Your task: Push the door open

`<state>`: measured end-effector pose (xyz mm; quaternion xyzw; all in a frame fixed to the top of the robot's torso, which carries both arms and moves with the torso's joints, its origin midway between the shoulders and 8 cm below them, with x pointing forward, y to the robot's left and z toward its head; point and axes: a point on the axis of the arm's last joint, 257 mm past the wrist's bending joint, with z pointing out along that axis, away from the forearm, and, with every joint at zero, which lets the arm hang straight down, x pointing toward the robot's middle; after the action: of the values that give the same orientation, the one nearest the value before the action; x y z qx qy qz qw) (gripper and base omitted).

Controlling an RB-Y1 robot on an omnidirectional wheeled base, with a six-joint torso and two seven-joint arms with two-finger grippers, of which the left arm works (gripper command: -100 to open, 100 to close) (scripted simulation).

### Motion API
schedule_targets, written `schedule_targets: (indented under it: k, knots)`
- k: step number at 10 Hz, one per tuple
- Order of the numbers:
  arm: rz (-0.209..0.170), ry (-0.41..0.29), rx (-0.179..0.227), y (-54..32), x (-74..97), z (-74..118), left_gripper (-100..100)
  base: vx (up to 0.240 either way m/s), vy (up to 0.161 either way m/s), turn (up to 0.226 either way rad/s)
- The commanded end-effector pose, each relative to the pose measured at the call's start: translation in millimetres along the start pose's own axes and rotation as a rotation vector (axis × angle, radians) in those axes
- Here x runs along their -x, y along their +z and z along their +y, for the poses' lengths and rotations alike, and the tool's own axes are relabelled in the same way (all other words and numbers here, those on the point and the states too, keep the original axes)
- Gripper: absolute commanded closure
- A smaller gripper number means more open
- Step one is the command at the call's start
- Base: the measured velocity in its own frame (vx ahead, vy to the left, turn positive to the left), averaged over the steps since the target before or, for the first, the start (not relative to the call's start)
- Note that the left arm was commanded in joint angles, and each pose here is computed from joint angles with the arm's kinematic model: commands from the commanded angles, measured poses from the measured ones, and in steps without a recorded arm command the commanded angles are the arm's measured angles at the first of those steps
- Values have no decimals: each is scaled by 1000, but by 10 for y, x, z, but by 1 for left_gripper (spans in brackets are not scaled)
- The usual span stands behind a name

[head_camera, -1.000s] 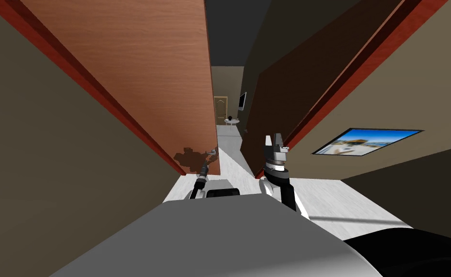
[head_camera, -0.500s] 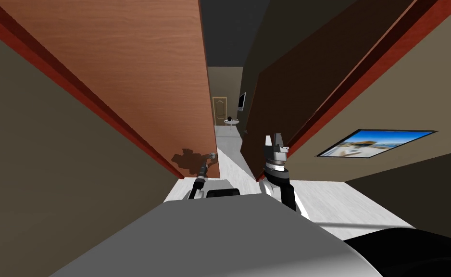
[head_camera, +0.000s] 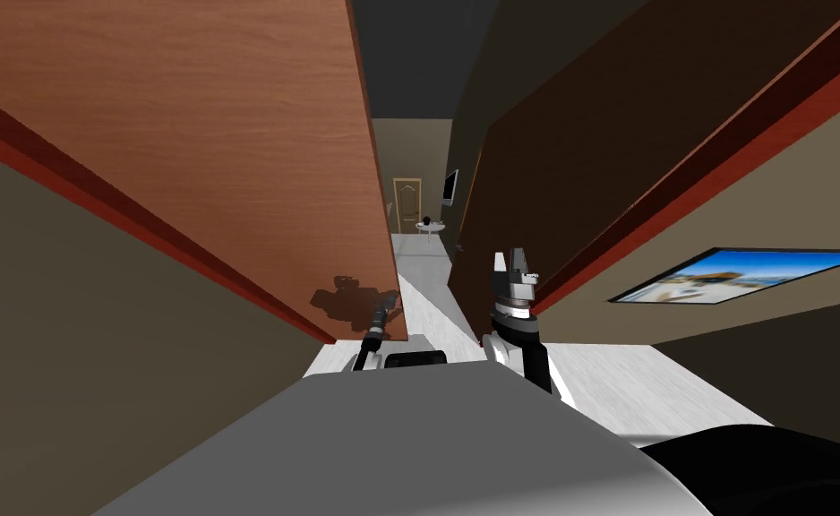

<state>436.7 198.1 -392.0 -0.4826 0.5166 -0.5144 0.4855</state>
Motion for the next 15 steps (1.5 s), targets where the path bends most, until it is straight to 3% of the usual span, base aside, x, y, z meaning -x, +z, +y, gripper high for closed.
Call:
schedule_targets:
  k: [1,2,7,8,12,13,15]
  knots:
    - [0,0,0,0,0,0,-100,83,-1,-2]
    - [0,0,0,0,0,0,100,-10,-2,4]
    - [0,0,0,0,0,0,100,-8,1,-5]
    - [-16,14,-4,25,130,-19,100,111,-36,18]
    - [-56,37,-2,26,402,-20,100,173,-65,42]
    - [-56,37,-2,26,402,-20,100,129,-39,24]
    - [-91,50,-2,25,601,-27,100,165,-55,76]
